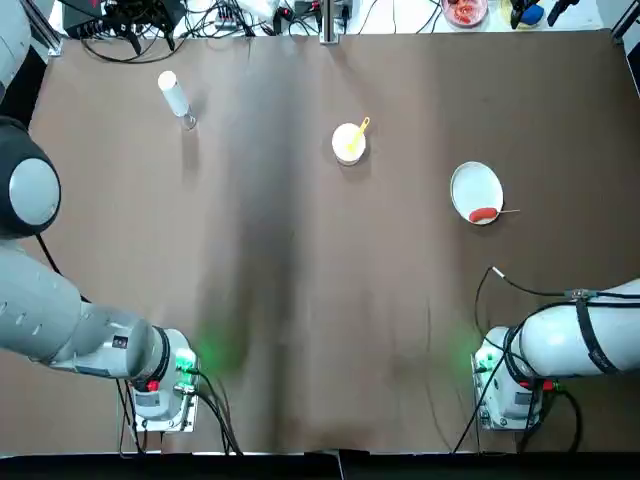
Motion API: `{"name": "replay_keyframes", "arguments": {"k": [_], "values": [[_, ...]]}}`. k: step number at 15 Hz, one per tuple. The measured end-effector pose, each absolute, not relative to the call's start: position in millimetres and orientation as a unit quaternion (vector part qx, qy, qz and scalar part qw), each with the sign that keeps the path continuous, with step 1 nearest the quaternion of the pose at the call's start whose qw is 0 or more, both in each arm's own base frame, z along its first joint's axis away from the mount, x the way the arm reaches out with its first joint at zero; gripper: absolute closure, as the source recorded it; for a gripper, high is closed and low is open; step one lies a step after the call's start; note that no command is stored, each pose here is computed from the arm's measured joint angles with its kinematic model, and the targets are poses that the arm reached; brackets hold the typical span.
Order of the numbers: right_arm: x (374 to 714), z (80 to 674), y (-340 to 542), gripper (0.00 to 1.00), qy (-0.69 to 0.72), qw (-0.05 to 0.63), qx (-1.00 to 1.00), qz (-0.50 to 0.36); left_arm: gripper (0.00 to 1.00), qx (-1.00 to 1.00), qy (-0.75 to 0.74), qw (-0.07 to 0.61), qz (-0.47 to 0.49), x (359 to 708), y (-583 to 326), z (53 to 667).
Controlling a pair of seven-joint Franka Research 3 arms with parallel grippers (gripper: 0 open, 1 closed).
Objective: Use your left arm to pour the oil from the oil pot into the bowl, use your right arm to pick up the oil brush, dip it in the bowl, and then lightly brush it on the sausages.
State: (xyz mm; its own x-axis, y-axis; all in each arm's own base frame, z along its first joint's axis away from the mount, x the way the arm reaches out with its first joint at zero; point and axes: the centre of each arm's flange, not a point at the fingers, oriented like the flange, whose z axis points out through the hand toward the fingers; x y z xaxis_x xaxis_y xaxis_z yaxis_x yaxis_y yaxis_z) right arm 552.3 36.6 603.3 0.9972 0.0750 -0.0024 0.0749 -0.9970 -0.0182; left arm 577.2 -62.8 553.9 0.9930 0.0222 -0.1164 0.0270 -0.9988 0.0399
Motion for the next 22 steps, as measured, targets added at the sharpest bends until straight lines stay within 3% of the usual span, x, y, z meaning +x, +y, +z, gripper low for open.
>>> {"name": "replay_keyframes", "arguments": {"k": [22], "values": [[552.6, 603.6, 37.6, 0.00, -0.038, 0.009, -0.999, 0.000, 0.00, 0.998, 0.009, 0.006, -0.056, 577.3, -62.1, 554.5]]}}
